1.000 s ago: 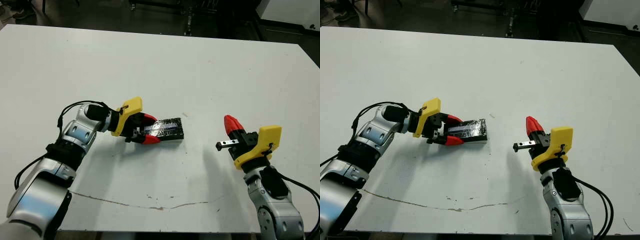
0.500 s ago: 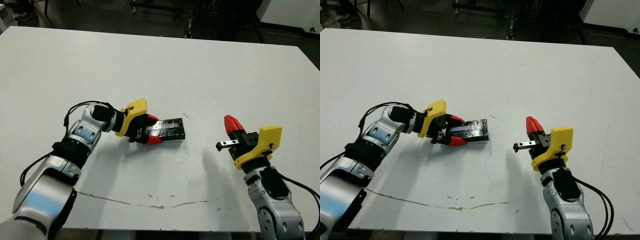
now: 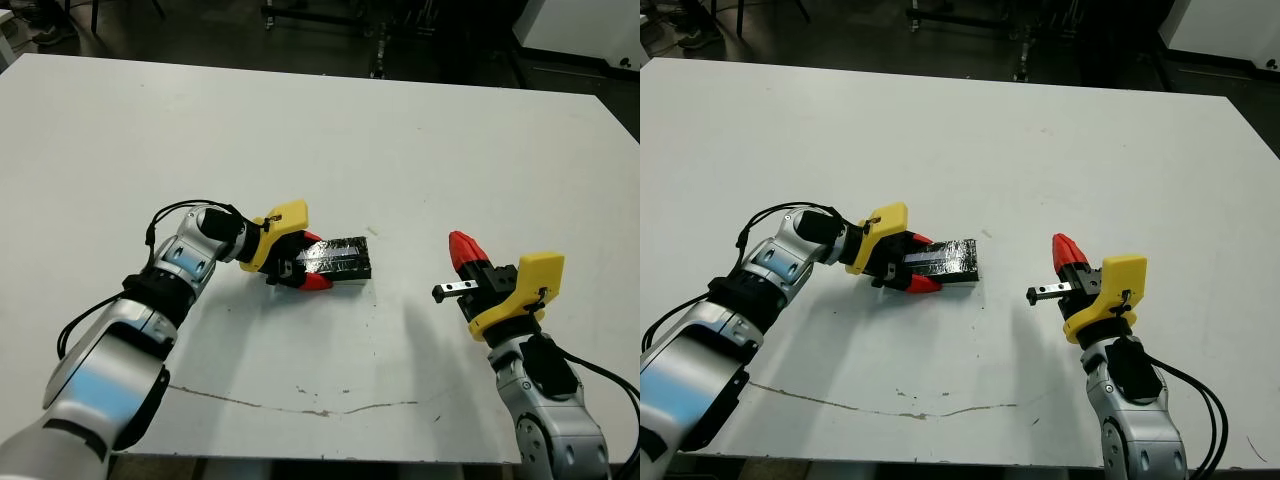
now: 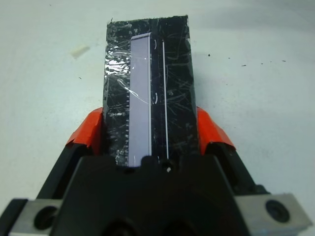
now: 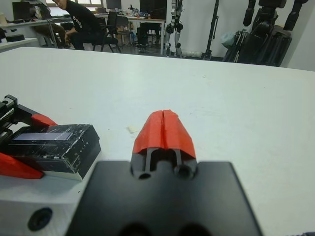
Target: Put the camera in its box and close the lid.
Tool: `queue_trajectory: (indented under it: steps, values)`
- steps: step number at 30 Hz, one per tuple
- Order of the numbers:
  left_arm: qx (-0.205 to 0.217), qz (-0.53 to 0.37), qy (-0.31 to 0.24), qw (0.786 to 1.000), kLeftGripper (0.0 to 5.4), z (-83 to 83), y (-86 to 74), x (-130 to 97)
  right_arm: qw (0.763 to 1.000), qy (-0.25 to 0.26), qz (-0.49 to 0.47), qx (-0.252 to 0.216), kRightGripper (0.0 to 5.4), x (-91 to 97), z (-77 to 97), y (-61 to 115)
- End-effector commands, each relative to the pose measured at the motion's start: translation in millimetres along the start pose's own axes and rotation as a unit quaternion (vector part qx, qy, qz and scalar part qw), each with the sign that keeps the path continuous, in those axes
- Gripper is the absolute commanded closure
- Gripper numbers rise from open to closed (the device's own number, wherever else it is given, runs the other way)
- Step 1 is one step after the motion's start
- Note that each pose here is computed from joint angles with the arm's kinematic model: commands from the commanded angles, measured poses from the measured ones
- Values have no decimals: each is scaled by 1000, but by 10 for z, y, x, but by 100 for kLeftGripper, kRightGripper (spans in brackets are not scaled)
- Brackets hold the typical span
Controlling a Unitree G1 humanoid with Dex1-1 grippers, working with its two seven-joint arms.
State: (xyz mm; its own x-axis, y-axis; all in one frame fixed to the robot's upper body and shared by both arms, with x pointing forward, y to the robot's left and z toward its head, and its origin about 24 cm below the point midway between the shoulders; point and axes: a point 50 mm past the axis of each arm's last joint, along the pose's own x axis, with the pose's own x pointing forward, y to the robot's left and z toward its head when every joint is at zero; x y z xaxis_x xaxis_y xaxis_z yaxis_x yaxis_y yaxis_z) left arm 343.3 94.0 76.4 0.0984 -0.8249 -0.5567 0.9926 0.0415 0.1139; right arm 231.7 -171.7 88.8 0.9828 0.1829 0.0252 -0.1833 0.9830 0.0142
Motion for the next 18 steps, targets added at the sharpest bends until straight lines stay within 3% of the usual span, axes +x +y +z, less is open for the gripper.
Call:
queue_trajectory:
  steps: [1,17,18]
  values:
    - [7,-63,45,997,223,-93,-244,401,1000,11,-7,-6,540,-26,-28,-34]
    - [4,-82,47,995,223,-92,-279,528,1000,8,-5,-5,540,-17,-27,-37]
    - [-2,-78,47,996,194,-101,-281,537,1000,8,-5,-5,540,-17,-27,-38]
